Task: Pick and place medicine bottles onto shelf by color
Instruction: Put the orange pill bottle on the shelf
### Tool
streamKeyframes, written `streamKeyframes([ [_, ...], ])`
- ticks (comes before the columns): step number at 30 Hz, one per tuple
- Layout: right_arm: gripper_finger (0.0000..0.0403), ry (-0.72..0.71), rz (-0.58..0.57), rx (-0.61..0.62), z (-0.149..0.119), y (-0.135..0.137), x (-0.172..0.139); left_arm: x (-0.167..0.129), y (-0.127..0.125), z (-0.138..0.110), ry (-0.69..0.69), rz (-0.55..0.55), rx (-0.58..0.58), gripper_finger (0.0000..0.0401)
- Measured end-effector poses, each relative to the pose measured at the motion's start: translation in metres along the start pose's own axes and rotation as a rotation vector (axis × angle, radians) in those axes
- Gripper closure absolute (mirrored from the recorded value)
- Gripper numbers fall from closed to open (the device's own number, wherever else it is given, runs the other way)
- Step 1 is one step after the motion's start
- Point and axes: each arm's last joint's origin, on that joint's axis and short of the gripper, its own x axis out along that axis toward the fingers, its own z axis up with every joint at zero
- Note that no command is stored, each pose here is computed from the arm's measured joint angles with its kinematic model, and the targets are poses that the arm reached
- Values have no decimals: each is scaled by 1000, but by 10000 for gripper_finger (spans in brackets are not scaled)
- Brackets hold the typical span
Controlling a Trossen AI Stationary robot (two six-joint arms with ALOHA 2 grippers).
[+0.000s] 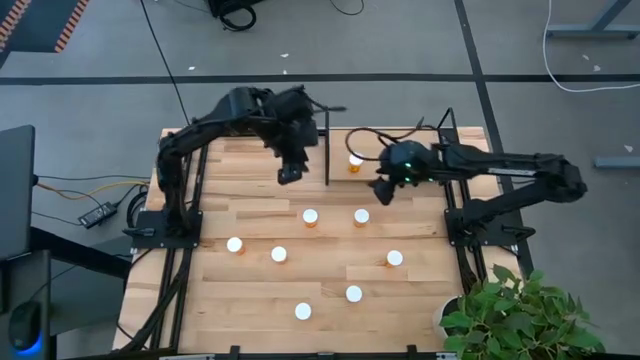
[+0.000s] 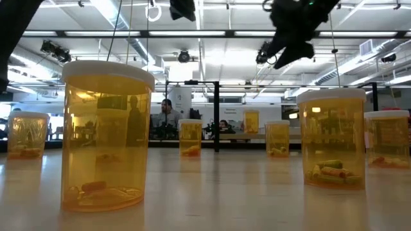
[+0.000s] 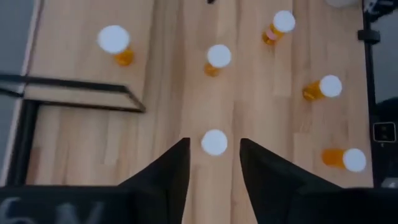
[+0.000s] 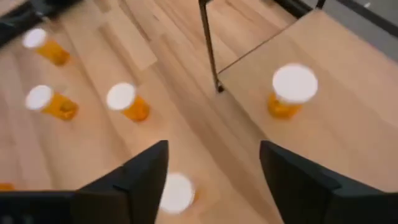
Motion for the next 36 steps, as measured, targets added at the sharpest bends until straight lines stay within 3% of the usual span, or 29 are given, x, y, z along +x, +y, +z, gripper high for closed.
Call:
streamKeyframes([
  [6, 92, 40, -96, -9, 46, -10, 18, -27, 25, -20, -50, 64, -71, 282],
  [11, 83, 162, -144, 56, 71, -32, 37, -28, 37, -45, -146, 115, -138, 298],
  [15, 83, 279, -137, 5, 75, -44, 57, -13, 38, -71, -254, 135, -208, 307],
  [22, 83, 360, -93, -296, 72, -44, 81, 14, 27, -111, -416, 108, -348, 314],
  [28, 83, 374, -68, -439, 72, -46, 101, 29, 13, -132, -441, 94, -386, 310],
  [36, 72, 425, -69, -444, 66, -49, 123, 39, 7, -138, -430, 77, -385, 318],
])
